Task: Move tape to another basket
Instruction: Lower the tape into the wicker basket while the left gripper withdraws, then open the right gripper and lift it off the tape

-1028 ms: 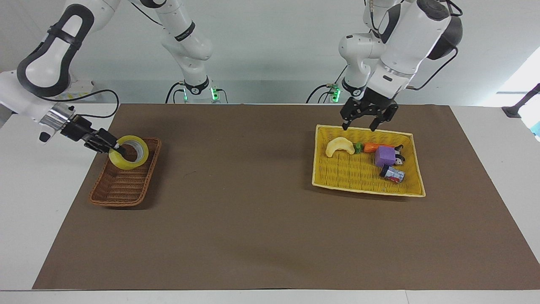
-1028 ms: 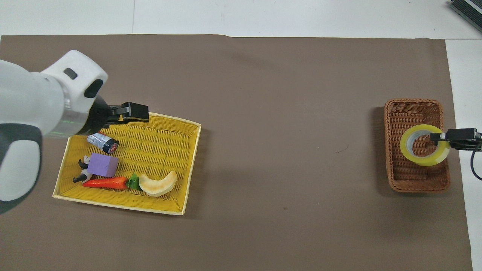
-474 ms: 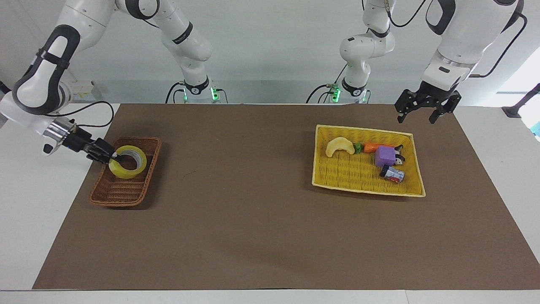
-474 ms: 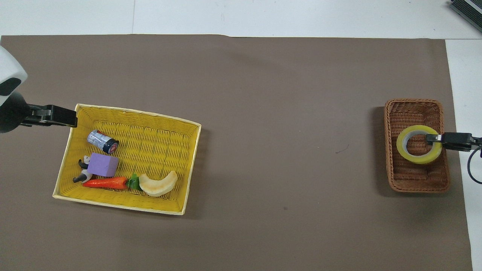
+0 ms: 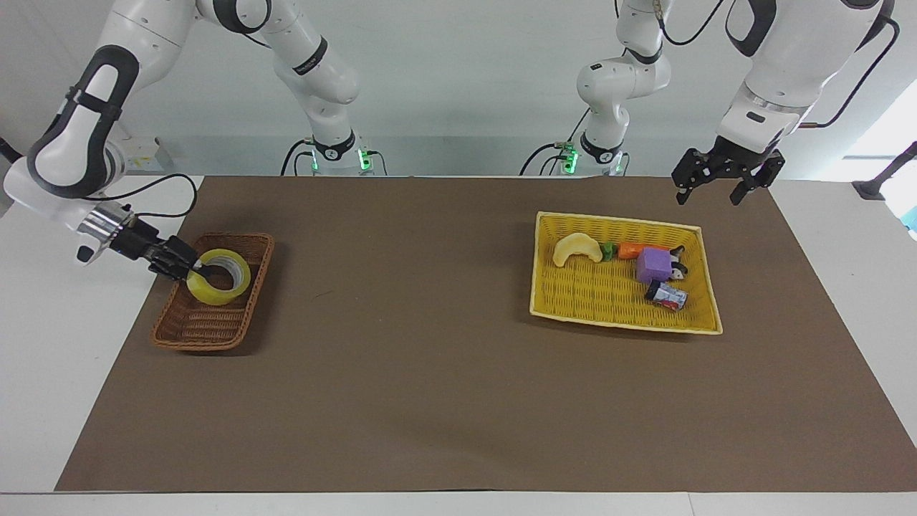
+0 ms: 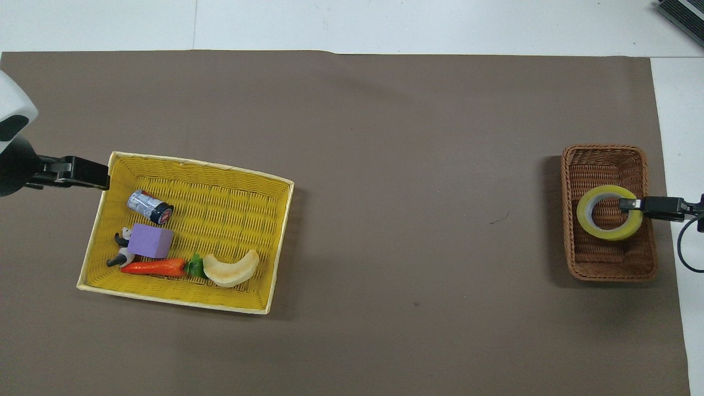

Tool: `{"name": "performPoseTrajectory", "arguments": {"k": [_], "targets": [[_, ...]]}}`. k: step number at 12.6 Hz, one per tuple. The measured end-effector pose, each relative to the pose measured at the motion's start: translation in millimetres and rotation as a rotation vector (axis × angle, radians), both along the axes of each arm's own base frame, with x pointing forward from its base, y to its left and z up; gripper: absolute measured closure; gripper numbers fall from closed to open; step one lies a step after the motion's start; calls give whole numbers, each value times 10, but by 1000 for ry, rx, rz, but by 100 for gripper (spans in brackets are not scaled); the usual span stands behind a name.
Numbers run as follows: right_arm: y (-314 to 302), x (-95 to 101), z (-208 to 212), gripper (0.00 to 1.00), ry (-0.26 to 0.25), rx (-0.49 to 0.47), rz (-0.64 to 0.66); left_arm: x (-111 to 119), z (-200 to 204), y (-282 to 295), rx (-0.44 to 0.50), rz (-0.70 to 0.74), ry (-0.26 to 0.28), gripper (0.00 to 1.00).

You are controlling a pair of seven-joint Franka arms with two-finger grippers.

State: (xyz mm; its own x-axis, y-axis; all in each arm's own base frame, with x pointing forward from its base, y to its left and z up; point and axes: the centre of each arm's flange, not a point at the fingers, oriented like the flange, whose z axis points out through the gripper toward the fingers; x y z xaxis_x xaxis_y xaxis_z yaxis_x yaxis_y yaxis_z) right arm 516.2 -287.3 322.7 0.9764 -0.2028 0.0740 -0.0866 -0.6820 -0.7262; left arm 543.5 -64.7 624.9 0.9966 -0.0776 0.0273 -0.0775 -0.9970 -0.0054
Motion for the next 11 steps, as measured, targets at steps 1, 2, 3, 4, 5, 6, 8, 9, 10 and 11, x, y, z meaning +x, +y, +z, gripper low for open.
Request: {"name": "performPoseTrajectory", "arguments": {"k": [1,2,3,4,5,6,8,9,10,11], "targets": [[8,-8,-19,47,4,-3,7,0,0,0,0,0,0,0],[12,-28,-66,47,-3,-3,21,0,0,0,0,0,0,0],[12,-47,-121,47,-13,-3,38,1,1,5,0,1,0,0],[5,-50,-142,47,-22,-3,47,3,6,28,0,5,-1,0],[2,-50,-141,39,-26,-4,50,6,14,62,0,11,-3,0],[3,-47,-141,28,-29,-5,53,6,26,74,-1,13,-5,0],[6,14,-71,4,-46,-16,59,6,52,100,-6,15,-10,0],[5,80,15,0,-65,-29,67,8,63,137,-8,20,-12,0],[29,192,144,0,-91,-54,82,13,68,191,-10,29,-13,0],[69,329,289,0,-121,-106,100,18,72,253,-10,40,-14,0]]}}
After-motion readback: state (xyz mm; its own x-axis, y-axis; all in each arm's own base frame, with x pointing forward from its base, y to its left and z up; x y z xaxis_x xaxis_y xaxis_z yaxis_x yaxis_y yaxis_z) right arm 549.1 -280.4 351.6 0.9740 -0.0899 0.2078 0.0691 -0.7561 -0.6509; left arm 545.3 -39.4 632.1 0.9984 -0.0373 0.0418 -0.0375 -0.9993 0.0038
